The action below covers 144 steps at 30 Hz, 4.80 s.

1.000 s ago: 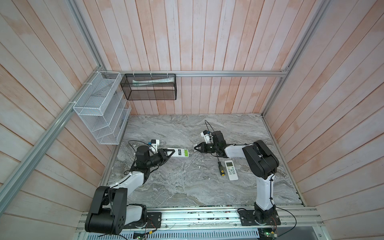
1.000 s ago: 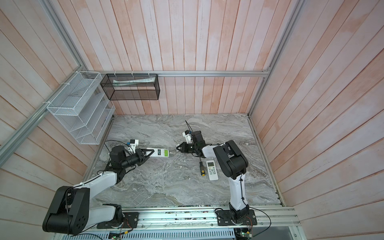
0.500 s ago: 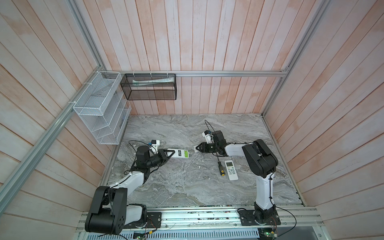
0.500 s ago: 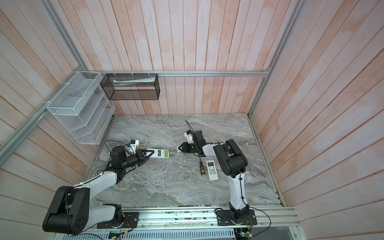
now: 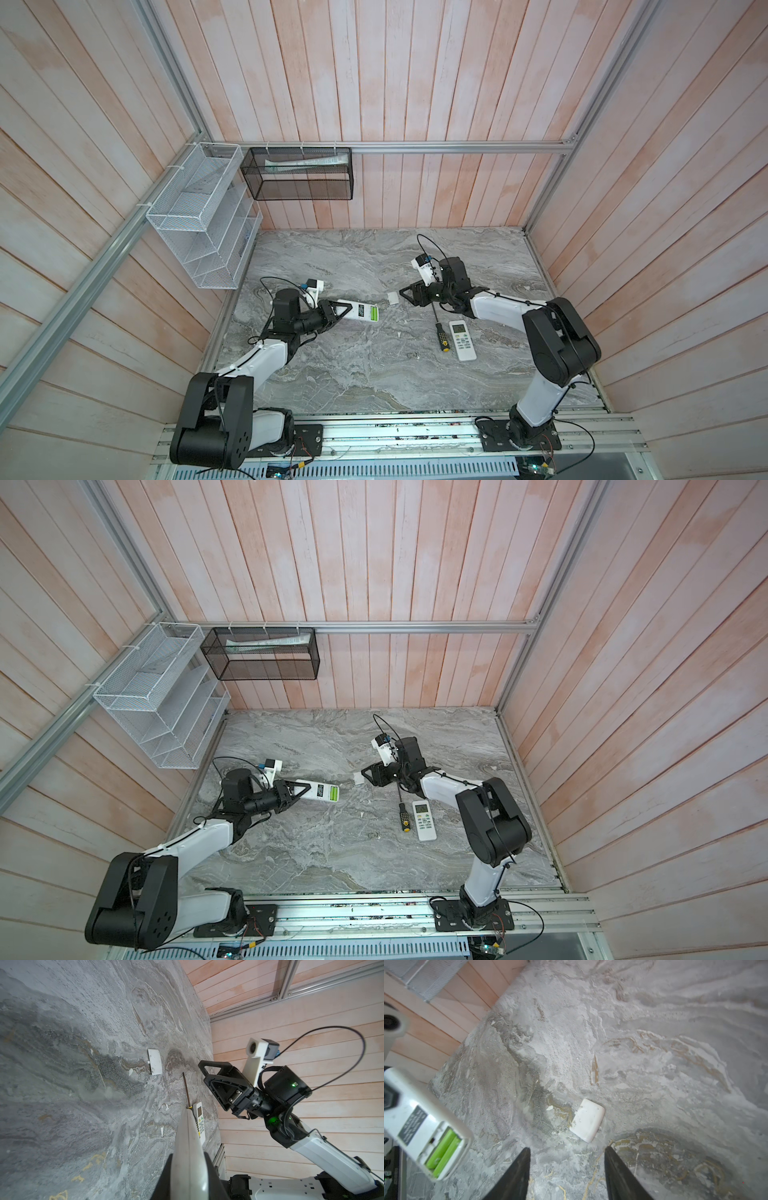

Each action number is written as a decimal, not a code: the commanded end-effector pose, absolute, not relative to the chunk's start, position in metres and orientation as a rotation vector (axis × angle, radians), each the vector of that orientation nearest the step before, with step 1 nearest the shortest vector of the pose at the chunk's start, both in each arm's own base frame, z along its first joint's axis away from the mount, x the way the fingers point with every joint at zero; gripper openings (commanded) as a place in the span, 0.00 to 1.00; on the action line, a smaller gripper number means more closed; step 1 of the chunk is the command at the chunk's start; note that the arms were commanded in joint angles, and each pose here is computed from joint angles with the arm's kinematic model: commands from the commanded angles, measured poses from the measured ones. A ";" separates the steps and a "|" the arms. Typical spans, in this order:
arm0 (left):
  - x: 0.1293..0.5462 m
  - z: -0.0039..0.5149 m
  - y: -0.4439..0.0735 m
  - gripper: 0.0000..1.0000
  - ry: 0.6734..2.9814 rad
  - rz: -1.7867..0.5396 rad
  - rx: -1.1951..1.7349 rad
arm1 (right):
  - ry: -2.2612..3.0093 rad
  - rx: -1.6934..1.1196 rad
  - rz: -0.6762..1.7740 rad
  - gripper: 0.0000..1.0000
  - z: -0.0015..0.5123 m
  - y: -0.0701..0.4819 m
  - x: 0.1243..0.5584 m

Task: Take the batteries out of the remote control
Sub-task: 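Grasp the white remote with the right gripper beside the left gripper, then open the left gripper and withdraw it while the right holds the remote, then lower the white remote onto the table with the right gripper and release it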

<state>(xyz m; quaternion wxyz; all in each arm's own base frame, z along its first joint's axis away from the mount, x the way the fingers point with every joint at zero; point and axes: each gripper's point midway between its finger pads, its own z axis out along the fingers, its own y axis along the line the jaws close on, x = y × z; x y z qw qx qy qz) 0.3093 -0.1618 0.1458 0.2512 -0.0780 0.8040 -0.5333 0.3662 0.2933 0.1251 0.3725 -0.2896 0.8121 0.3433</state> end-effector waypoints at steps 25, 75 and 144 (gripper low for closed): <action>0.301 0.170 -0.185 0.00 2.157 -1.491 0.011 | 1.618 -1.468 0.676 0.83 0.152 0.406 0.268; 0.332 0.159 -0.126 1.00 2.260 -1.074 -0.288 | 2.215 -1.099 0.625 0.38 0.070 0.373 0.275; 0.318 0.137 -0.113 1.00 2.312 -0.985 -0.380 | 2.533 -0.855 0.314 0.80 0.033 0.351 0.285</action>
